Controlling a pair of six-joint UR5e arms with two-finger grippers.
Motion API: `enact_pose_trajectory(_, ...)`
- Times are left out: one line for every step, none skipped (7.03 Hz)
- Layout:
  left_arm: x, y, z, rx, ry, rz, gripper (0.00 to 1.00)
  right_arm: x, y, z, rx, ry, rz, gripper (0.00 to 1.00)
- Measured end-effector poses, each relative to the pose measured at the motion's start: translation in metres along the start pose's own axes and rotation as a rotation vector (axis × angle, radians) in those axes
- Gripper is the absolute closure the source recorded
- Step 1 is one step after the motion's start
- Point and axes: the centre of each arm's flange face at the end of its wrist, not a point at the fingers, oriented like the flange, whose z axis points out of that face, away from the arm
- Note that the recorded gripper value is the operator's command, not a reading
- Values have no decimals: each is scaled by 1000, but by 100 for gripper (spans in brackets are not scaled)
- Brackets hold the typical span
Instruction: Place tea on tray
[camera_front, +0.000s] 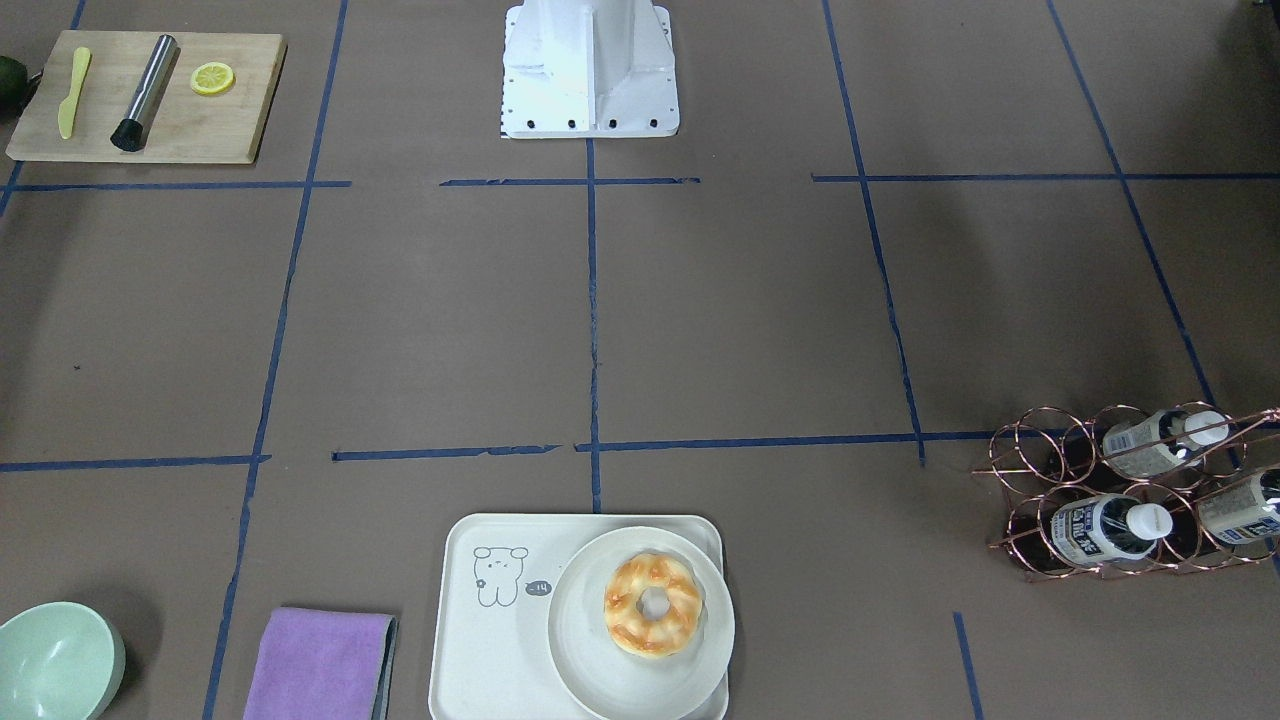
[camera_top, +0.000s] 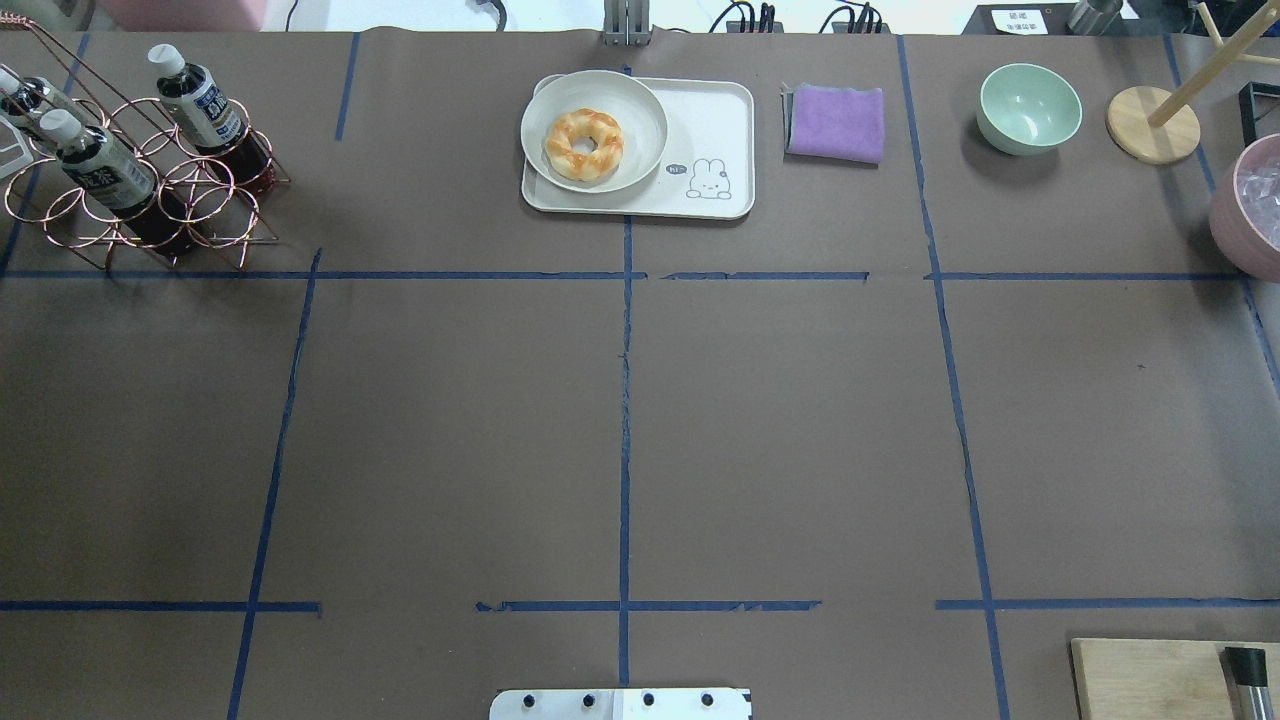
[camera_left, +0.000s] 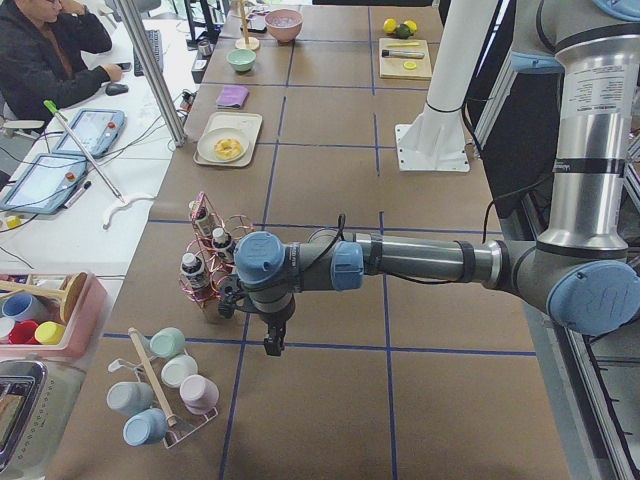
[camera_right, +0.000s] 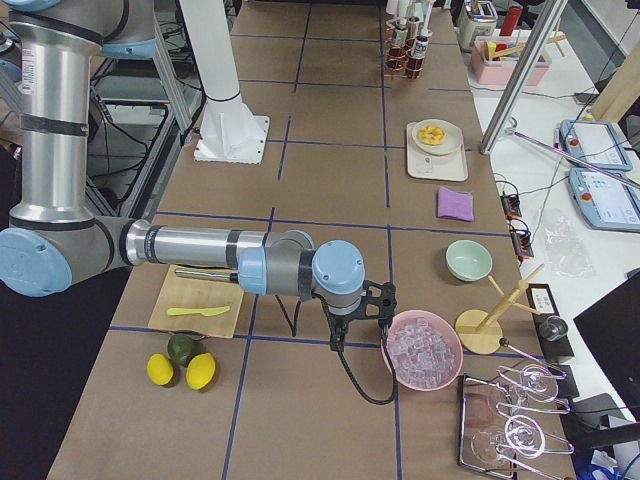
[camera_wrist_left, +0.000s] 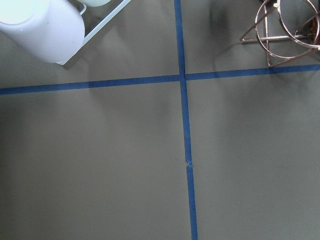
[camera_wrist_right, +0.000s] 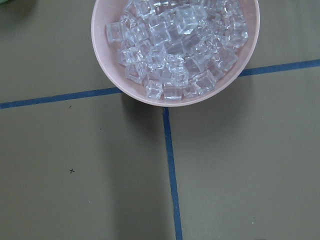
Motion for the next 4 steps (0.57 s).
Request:
enact_pose_trajectory(1,-1,-1,1,0,1,0,0,0,0,0,2,0,0)
enact_pose_trajectory(1,-2,-1,3,0,2,0,0,0,0,1,7,-1,0)
enact_pose_trajectory(2,-2,-2,4,-1,3,0,0,-1,-1,2,9,-2,0)
enact_pose_trajectory(2,-3,-3,6,-1,4,0,0,-1,-1,3,10,-2,0)
